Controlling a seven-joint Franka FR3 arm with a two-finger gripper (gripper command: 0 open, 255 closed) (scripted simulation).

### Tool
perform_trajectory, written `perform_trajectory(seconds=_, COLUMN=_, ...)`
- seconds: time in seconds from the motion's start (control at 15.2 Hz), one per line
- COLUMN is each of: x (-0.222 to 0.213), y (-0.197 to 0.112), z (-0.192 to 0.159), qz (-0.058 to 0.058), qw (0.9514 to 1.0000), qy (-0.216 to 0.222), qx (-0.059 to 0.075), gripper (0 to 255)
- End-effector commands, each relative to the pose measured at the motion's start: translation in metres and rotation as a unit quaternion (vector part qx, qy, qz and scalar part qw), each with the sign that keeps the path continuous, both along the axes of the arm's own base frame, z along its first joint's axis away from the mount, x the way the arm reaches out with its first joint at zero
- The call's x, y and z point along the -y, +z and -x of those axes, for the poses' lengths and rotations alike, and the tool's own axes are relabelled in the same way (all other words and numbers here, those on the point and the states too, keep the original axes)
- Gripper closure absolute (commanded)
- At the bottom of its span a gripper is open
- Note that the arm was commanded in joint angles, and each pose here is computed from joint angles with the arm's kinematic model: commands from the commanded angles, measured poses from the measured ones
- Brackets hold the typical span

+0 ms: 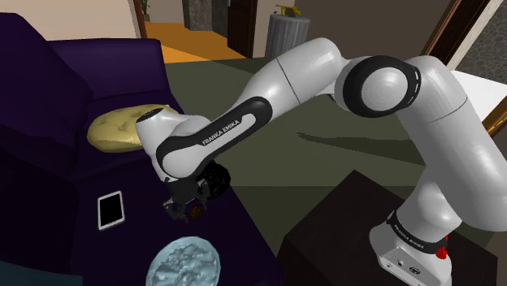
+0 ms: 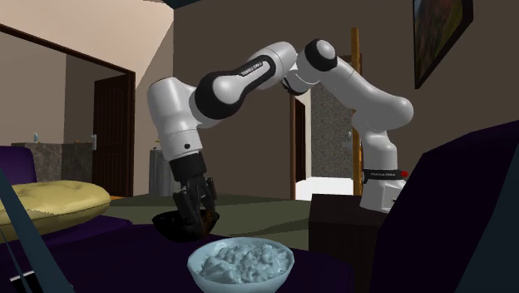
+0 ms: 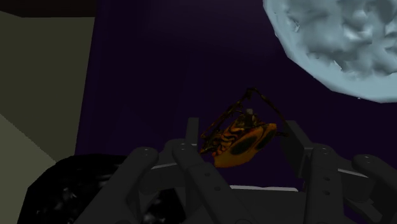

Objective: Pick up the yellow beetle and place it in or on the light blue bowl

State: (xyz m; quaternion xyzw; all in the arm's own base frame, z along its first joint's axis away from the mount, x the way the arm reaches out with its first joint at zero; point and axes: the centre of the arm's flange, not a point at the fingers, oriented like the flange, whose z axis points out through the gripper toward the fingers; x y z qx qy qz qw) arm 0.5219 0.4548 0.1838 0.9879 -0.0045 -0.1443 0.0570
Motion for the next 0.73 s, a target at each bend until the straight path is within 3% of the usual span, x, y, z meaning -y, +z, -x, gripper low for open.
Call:
perform_trajectory(seconds=0.0, x=-0.001, y=0.012, z=0.001, qz=0.000, qw=1.0000, qy=0.000, qx=0.000, gripper=255)
perform_trajectory(seconds=0.66, x=-0.001, y=0.064, z=0.001, qz=0.000, qw=1.0000, qy=0.000, qx=0.000, gripper=255)
